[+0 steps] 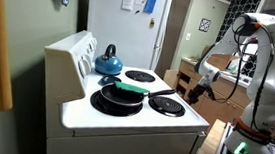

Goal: Fold the towel over the oven door handle

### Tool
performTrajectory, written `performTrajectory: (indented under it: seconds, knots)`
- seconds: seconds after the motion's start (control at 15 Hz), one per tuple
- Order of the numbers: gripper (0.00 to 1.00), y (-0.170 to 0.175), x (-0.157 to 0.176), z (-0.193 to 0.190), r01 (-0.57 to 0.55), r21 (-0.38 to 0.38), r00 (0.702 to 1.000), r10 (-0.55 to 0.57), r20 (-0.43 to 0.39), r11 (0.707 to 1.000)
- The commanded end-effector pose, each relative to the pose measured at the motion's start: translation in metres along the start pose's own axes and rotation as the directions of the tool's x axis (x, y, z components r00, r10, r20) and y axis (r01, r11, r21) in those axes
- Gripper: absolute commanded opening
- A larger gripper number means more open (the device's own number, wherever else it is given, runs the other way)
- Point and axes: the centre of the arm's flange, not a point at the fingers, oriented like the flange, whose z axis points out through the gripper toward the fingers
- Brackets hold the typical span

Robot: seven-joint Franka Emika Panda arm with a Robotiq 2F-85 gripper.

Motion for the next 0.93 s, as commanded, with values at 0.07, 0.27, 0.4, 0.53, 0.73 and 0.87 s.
performTrajectory:
  seconds: [0.07,0.27,0.4,0.53,0.73,0.87]
  knots:
    - [0.78,0.005,0.007,-0.002,-0.030,-0.011,1.000,0.030,0.006,1.000]
    - [0.99,0.007,0.007,-0.003,-0.052,-0.022,0.999,0.052,0.014,0.998]
    - [1.00,0.011,0.007,0.000,-0.088,-0.039,0.996,0.090,0.030,0.995]
    - [1.00,0.016,0.008,0.002,-0.121,-0.051,0.991,0.124,0.053,0.991]
    - [1.00,0.025,0.009,0.008,-0.166,-0.059,0.982,0.170,0.082,0.984]
    - [1.00,0.033,0.010,0.012,-0.206,-0.069,0.970,0.213,0.113,0.976]
